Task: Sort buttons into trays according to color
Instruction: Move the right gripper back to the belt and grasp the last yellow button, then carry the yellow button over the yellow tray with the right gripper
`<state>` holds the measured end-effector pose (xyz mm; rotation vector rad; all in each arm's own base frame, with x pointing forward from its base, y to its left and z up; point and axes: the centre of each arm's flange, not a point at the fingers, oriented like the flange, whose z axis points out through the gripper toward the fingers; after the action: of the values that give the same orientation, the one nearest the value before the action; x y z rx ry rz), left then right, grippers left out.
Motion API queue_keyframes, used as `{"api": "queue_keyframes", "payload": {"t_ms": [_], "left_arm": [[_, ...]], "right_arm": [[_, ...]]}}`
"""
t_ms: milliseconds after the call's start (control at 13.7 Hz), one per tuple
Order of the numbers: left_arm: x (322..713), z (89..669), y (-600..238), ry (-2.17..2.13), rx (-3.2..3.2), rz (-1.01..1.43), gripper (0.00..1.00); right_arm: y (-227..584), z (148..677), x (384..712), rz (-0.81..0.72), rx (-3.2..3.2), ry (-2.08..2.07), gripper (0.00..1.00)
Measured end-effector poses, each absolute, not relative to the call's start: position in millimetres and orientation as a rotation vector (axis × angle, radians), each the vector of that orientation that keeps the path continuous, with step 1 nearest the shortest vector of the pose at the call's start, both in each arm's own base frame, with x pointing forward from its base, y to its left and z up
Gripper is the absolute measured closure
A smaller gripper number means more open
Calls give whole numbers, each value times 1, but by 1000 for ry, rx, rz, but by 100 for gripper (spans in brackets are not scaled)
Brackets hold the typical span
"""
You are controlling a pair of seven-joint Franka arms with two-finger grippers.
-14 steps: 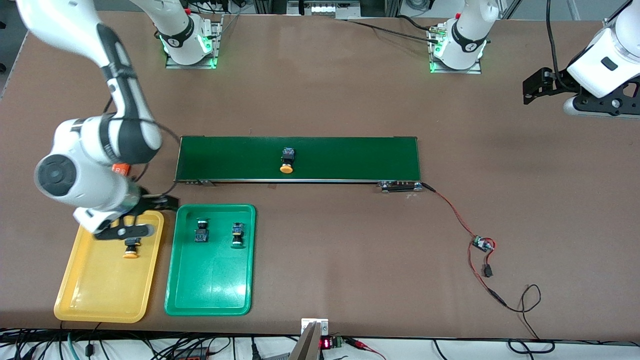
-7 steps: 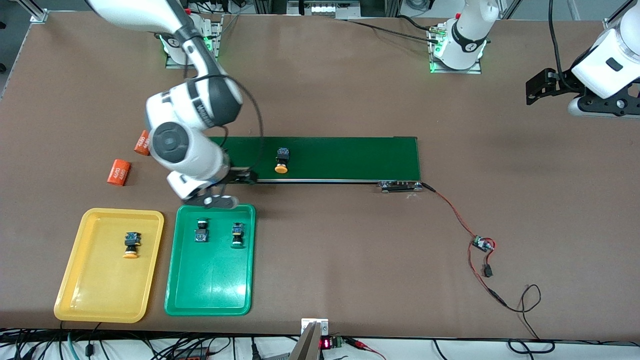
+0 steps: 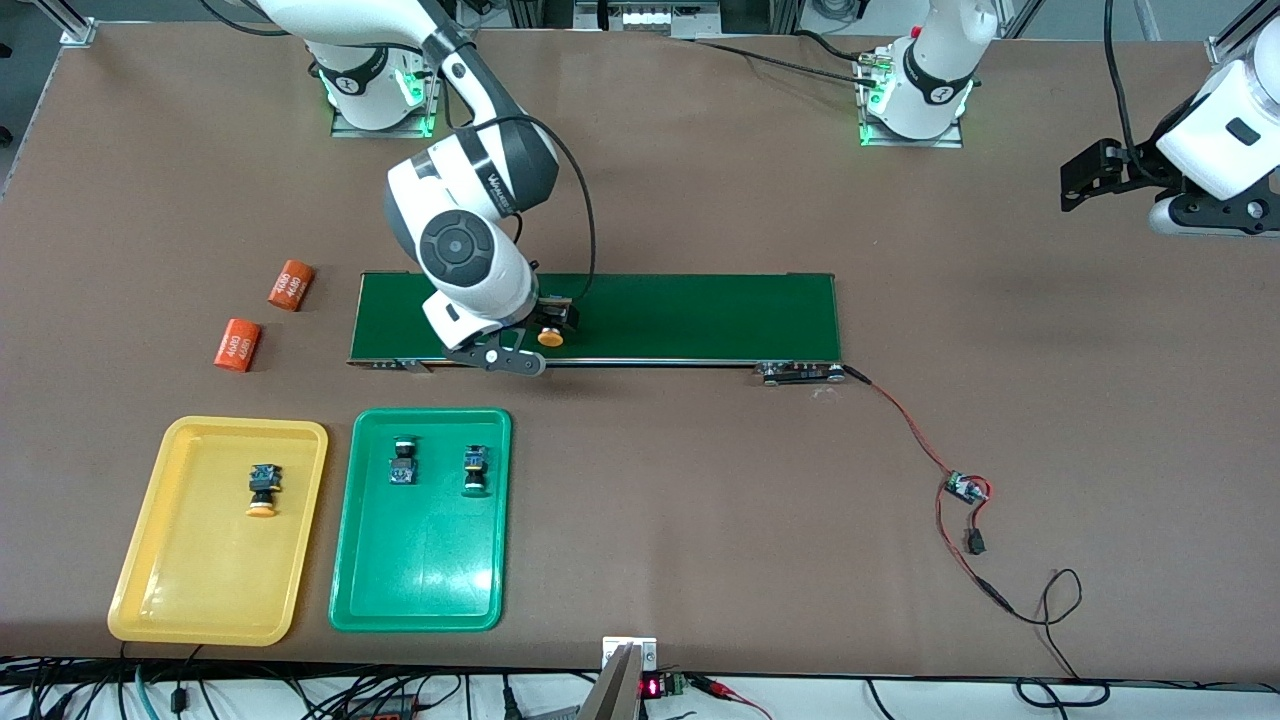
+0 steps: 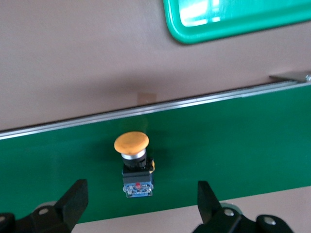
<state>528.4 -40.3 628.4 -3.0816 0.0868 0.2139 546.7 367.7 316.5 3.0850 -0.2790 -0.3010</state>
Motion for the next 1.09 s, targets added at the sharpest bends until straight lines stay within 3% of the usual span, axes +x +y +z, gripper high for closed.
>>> {"api": "queue_keyframes", "payload": {"t_ms": [946,1092], "left_arm": [[529,628,-40,86,-3082,215,0],[529,628,-40,86,-3082,215,0]], "right_arm": [[352,237,507,-279,3080,-281,0],[350,238,505,-281,3079,-281,21]]}}
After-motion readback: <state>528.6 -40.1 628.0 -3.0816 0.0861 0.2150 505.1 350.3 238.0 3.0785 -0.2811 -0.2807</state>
